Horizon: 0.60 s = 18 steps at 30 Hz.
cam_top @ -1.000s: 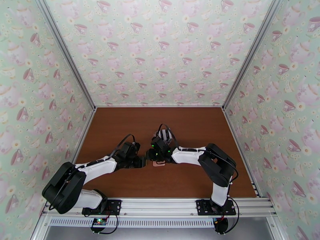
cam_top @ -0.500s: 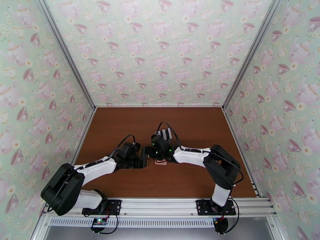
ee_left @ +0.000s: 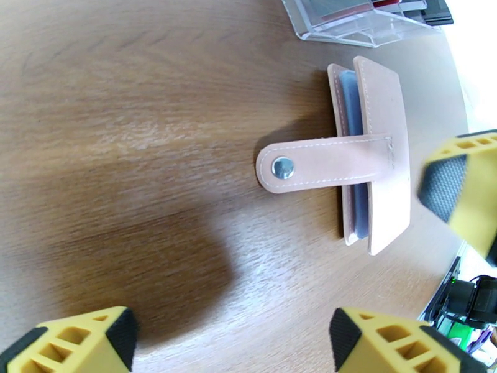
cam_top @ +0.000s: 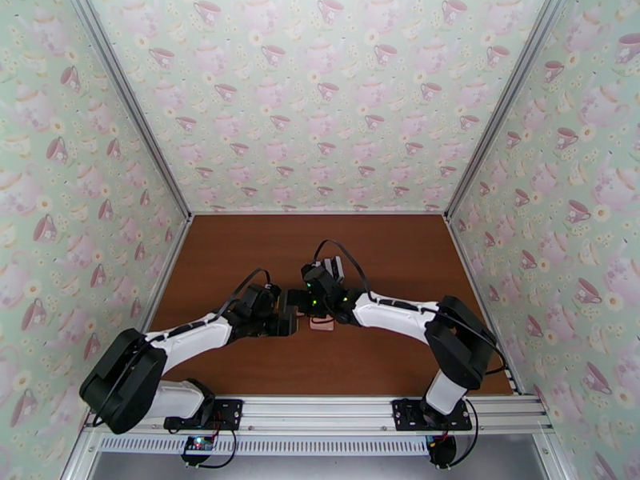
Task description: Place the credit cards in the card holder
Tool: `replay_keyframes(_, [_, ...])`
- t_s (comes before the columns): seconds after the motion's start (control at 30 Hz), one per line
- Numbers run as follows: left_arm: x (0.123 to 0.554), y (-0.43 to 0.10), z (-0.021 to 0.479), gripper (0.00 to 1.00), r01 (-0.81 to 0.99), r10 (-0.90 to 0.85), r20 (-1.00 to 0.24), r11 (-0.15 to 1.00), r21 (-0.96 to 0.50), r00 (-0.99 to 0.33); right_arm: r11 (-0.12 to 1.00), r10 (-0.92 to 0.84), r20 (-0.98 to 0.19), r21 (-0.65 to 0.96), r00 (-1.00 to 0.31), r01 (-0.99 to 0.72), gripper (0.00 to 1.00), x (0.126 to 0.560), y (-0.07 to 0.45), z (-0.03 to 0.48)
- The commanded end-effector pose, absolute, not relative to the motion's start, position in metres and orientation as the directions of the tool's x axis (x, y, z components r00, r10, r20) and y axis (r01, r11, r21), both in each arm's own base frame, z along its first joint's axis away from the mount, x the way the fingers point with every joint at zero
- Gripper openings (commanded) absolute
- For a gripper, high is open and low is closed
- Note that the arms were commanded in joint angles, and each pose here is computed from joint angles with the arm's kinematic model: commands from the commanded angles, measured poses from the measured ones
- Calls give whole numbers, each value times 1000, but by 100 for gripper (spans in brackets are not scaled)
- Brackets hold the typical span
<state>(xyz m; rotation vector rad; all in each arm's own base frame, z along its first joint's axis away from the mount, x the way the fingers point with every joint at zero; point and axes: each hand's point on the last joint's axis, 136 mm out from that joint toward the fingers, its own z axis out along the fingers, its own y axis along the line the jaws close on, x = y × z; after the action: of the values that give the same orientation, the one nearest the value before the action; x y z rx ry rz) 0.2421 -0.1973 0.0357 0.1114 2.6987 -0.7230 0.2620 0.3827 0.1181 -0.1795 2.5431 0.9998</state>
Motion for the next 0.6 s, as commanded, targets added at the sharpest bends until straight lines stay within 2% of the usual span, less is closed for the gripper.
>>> replay_keyframes(0.0, [249,-197,47,94,167,-18,-369,869,-465,-929,728,20,-445,620,-895,-292,93,260,381,141])
replay_keyframes(0.37, [251,-200,56,95,177,-18,-375,860,-479,-927,772,27,-488,565,-872,-292,90,255,351,153])
replay_keyframes(0.57, [252,-204,66,94,191,-17,-388,848,-494,-922,799,55,-477,548,-877,-248,85,258,324,142])
